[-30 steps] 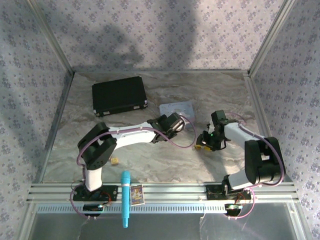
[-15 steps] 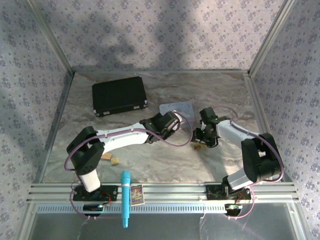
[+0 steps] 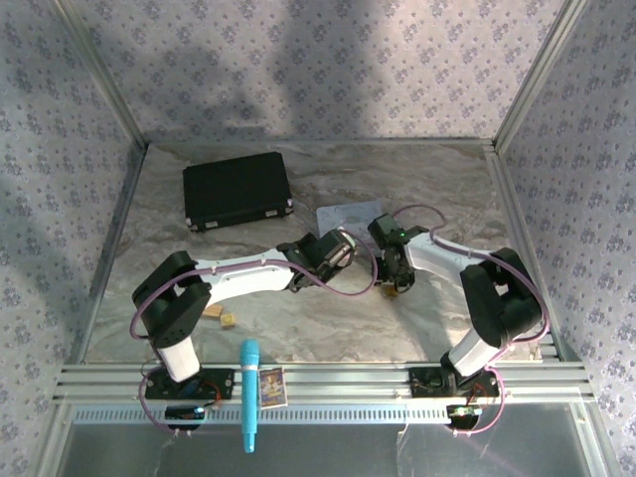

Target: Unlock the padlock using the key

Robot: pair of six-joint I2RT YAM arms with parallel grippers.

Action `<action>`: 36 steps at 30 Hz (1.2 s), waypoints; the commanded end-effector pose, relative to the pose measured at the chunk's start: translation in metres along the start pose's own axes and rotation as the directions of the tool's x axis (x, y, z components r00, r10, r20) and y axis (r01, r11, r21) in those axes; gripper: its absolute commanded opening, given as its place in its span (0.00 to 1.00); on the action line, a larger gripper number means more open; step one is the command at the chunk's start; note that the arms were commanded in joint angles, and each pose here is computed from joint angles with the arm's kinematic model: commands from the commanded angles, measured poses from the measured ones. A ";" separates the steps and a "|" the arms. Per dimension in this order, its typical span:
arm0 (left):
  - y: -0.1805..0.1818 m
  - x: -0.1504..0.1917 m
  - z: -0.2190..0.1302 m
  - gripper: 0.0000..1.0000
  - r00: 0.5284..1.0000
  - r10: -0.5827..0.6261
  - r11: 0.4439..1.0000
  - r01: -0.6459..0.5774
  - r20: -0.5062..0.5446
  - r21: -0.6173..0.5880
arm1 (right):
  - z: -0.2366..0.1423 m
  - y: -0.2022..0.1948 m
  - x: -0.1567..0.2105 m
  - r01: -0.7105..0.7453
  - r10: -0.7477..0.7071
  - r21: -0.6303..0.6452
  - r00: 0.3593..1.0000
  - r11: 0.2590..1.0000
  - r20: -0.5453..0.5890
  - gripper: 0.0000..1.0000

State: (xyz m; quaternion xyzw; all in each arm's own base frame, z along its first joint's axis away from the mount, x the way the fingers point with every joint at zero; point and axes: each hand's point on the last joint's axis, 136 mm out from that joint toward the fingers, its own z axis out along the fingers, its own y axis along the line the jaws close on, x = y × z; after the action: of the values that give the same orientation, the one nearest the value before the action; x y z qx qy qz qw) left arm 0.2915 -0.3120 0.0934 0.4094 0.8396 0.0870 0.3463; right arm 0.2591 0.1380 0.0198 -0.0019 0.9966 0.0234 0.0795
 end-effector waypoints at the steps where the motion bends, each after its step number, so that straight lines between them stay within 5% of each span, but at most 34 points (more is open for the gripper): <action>1: 0.009 -0.008 -0.011 0.73 0.997 -0.060 0.998 0.060 0.039 -0.016 | -0.001 -0.009 0.007 0.035 -0.035 0.058 0.999 0.998 -0.011 0.36; 12: 0.041 -0.028 -0.032 0.76 0.959 -0.249 0.967 0.253 0.133 -0.011 | -0.030 0.004 -0.016 0.075 -0.074 -0.007 0.992 0.997 0.106 0.39; 18: 0.094 -0.018 -0.061 0.98 0.845 -0.477 0.865 0.500 0.240 -0.041 | -0.049 0.006 -0.026 0.087 -0.076 -0.059 0.982 0.994 0.172 0.57; 23: 0.159 0.019 -0.078 1.00 0.706 -0.624 0.716 0.688 0.336 -0.115 | -0.090 -0.006 -0.059 0.102 -0.072 -0.056 0.916 0.993 0.394 0.70; 26: 0.191 0.048 -0.078 1.00 0.693 -0.626 0.672 0.712 0.358 -0.203 | -0.113 -0.033 -0.081 0.011 -0.023 0.026 0.851 1.000 0.525 0.83; 27: 0.202 0.057 -0.079 1.00 0.693 -0.612 0.658 0.714 0.382 -0.240 | -0.119 -0.044 -0.087 -0.008 -0.020 0.050 0.833 0.999 0.553 0.99; 36: 0.275 0.153 -0.069 1.00 0.688 -0.576 0.493 0.723 0.441 -0.484 | -0.127 -0.136 -0.121 -0.208 0.038 0.156 0.706 0.966 0.707 0.99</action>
State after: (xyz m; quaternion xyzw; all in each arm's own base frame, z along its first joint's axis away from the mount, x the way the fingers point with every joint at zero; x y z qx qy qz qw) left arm 0.3444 -0.0297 0.1624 -0.0512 0.8419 0.1520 0.5152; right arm 0.3505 0.0147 0.1523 0.0911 0.9087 -0.0418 0.4052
